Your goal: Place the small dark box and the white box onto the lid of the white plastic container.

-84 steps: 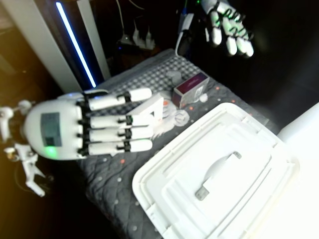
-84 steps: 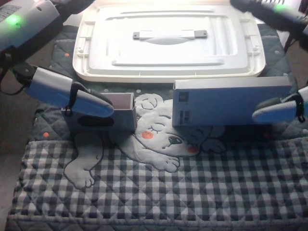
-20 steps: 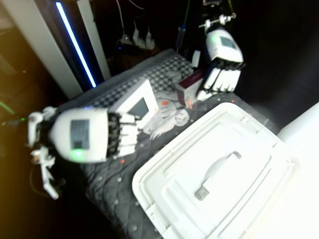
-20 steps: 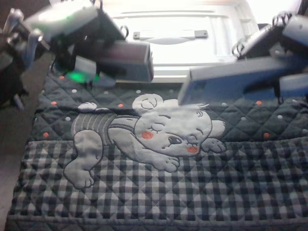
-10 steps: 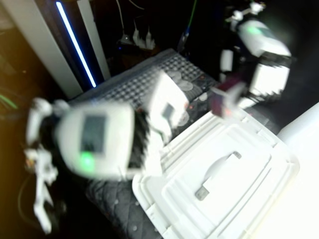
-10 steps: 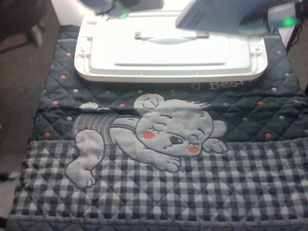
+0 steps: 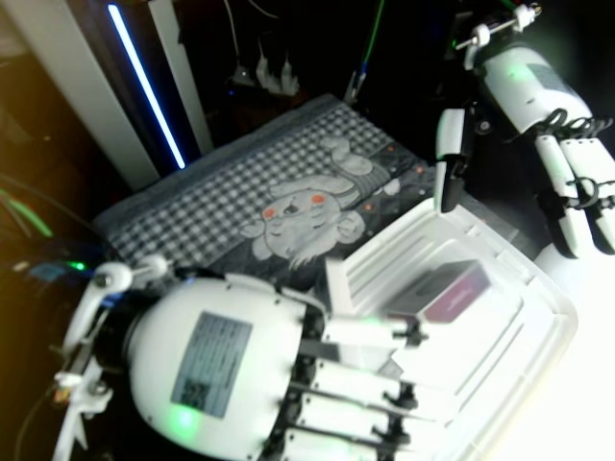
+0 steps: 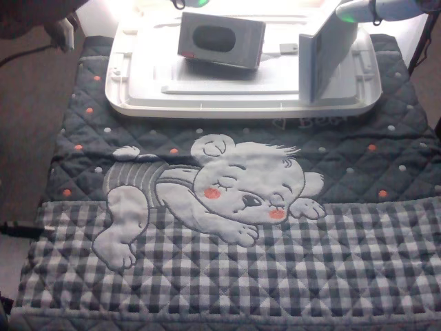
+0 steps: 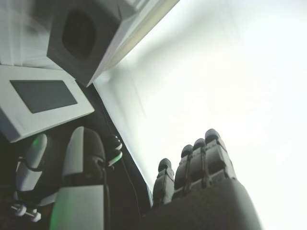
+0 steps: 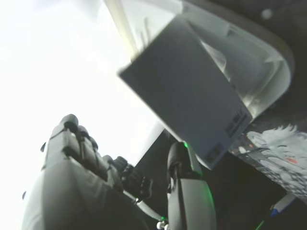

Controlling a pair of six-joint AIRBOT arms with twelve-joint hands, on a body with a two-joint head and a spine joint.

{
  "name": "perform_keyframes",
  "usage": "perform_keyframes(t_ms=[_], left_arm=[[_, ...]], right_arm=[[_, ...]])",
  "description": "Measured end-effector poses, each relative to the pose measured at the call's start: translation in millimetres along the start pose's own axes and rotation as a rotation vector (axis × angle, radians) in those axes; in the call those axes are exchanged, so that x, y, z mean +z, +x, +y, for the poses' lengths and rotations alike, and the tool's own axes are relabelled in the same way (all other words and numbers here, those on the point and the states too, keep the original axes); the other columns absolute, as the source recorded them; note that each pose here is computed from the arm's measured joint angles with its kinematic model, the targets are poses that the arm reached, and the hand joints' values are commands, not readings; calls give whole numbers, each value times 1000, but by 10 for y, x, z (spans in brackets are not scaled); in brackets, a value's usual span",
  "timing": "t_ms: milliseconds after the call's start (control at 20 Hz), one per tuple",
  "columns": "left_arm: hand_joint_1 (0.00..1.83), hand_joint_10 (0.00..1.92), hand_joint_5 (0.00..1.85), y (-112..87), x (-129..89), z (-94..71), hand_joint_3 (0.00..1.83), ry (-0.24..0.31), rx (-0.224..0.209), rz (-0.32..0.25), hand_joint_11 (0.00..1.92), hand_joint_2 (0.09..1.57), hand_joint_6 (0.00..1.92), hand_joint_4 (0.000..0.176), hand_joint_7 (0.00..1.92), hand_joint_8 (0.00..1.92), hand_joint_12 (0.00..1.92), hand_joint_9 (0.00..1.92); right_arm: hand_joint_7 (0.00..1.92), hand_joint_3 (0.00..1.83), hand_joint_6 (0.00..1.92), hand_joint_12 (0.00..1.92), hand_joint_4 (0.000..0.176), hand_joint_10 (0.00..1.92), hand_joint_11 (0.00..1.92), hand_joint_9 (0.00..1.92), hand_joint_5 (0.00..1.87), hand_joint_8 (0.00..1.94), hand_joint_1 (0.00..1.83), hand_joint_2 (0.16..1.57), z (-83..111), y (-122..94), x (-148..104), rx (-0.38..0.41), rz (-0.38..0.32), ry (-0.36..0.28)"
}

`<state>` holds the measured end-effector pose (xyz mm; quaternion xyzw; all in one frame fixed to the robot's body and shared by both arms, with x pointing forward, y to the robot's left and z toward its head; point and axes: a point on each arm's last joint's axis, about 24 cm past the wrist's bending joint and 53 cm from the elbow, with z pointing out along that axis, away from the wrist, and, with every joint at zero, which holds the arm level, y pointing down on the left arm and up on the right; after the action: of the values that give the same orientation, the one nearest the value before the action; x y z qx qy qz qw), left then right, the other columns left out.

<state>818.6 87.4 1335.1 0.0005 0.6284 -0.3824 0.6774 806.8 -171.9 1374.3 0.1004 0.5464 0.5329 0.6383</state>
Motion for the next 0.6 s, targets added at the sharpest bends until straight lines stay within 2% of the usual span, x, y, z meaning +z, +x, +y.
perform_keyframes(t_ms=[50, 100, 150, 300, 350, 400, 450, 500, 550, 600], left_arm=[[1097, 0, 0, 14, -4, 1, 0, 0, 1, 3, 9, 940, 0, 176, 0, 0, 7, 0], [1098, 0, 0, 28, -4, -23, 0, 4, -2, 6, 22, 932, 0, 176, 0, 0, 13, 0], [1090, 0, 0, 26, -18, -56, 0, 13, -4, 4, 11, 937, 0, 176, 0, 0, 11, 0], [1083, 0, 0, 26, -74, -92, 0, 32, -3, -6, 18, 931, 0, 176, 0, 0, 15, 0], [1076, 0, 0, 45, -108, -95, 0, 37, 0, -3, 3, 937, 0, 176, 0, 0, 2, 0], [1068, 0, 0, 66, -150, -108, 0, 45, -1, -3, 0, 943, 0, 176, 0, 0, 0, 0], [1068, 0, 0, 69, -182, -118, 0, 52, -1, -5, 0, 943, 0, 176, 0, 0, 0, 0], [1062, 0, 0, 69, -216, -151, 1, 67, -1, -13, 0, 946, 0, 176, 0, 0, 0, 0], [1043, 0, 0, 73, -240, -187, 4, 81, 1, -19, 0, 954, 0, 176, 0, 0, 0, 0], [1021, 0, 0, 84, -291, -233, 4, 102, 5, -29, 0, 956, 0, 176, 0, 0, 0, 0]], right_arm=[[0, 0, 0, 182, 175, 0, 0, 0, 0, 0, 1017, 999, 0, 7, -7, 0, 3, 2], [0, 0, 0, 185, 176, 0, 0, 0, 0, 0, 1029, 991, 12, 6, -18, 0, 4, -1], [0, 0, 0, 9, 176, 0, 0, 0, 0, 0, 1049, 972, 26, 11, -28, 0, 6, -4], [0, 0, 0, 0, 176, 0, 0, 0, 0, 0, 1032, 965, 78, -22, -92, -6, 7, -20], [0, 0, 0, 0, 170, 0, 0, 0, 0, 0, 1028, 959, 119, -36, -122, -11, 8, -34], [0, 0, 0, 0, 147, 0, 0, 0, 0, 0, 973, 966, 177, -64, -169, -20, 7, -55], [0, 0, 0, 0, 147, 0, 0, 0, 0, 0, 973, 966, 223, -71, -192, -21, 7, -71], [0, 0, 0, 0, 136, 0, 0, 0, 0, 0, 966, 934, 276, -73, -223, -25, 9, -88], [0, 0, 0, 0, 100, 0, 0, 0, 0, 0, 983, 916, 321, -68, -245, -29, 12, -102], [0, 0, 0, 0, 101, 0, 0, 0, 0, 0, 960, 891, 393, -58, -294, -33, 16, -129]])
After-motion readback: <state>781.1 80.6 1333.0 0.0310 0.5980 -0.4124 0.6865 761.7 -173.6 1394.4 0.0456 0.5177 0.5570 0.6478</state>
